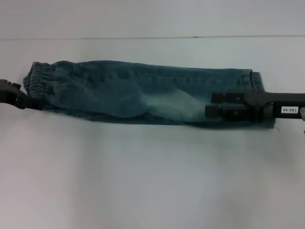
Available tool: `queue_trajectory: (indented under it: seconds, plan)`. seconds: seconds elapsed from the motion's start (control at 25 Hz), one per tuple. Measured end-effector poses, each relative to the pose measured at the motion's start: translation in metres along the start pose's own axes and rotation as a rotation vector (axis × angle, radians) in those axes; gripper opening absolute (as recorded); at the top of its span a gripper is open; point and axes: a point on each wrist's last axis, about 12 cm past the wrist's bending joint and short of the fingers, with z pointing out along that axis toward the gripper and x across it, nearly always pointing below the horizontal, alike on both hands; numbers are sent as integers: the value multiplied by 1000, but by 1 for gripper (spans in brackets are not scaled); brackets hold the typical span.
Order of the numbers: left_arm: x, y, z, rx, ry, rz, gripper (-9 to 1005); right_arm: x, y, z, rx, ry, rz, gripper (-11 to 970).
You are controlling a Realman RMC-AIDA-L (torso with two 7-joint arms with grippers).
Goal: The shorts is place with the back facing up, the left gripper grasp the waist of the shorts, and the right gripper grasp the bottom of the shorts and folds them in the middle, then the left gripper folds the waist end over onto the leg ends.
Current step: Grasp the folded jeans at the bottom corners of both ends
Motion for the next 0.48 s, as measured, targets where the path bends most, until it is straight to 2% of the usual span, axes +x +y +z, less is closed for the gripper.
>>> queue_trajectory:
  seconds: [0.28,0.48]
  plan:
    - [-9,0,0,4,-4,37,920,3,0,3,-3,26,-1,900]
    - [-9,-6,6,26,16,63,910,5,2,7,-16,62,-11,900]
